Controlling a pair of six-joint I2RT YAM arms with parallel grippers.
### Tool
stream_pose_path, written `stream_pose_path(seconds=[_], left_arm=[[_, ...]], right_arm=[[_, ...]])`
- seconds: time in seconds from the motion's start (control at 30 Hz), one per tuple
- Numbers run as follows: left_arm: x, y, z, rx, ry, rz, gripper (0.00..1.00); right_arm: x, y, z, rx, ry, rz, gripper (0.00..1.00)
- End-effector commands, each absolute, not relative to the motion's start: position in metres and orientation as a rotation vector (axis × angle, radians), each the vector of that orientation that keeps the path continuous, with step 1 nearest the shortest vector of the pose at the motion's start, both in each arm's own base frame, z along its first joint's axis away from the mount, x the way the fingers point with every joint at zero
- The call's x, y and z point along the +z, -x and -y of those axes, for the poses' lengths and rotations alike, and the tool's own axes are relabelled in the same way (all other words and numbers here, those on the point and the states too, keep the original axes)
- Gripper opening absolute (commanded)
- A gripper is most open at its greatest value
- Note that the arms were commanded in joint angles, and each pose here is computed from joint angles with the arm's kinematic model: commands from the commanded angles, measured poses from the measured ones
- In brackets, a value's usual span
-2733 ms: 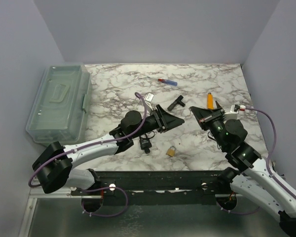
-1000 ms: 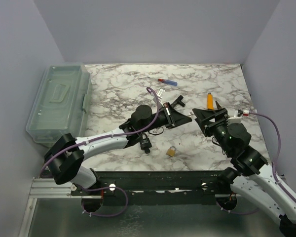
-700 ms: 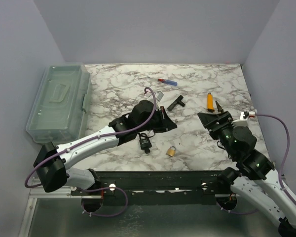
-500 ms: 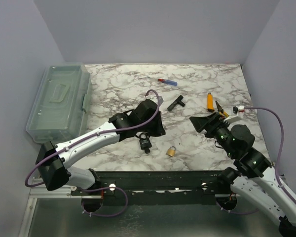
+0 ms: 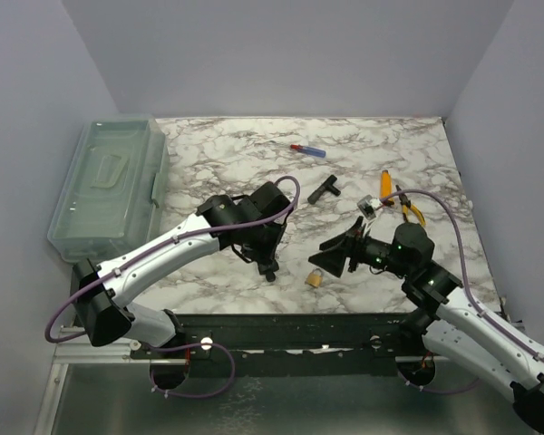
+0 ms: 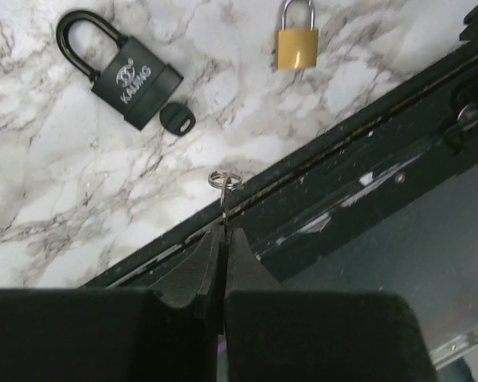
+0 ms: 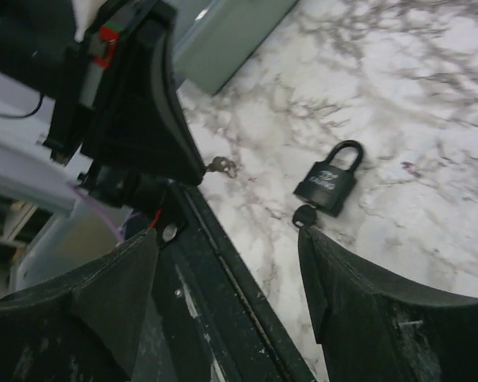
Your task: Unlock with the key
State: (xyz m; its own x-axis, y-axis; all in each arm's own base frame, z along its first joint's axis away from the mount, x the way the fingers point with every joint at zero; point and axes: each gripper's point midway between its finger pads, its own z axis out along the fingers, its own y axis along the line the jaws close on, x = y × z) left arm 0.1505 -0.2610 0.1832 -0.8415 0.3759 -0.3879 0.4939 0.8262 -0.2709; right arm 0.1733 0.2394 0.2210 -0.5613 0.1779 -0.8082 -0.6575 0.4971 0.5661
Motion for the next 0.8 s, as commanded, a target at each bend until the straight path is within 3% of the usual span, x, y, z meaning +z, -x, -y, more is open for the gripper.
stream_pose_path(seconds=[0.0,0.4,0.77], left_arm=[[0.178,-0.122,0.243,-0.489,-0.841,-2.818,0.00],[0.212,-0.080,0.272,-0.928,-0.989,-2.776,0.00],[0.231,-0.072,0.277,-1.018,-1.039,-2.697,0.00]], right_arm=[[0.246,-0.127,-0.267,1.463,0.761,-1.569,0.75],[0.235,-0.115,-0.285,1.624,0.933,-1.479,0.64],[0.233,-0.112,-0.296,1.724,1.002,-1.471,0.56]])
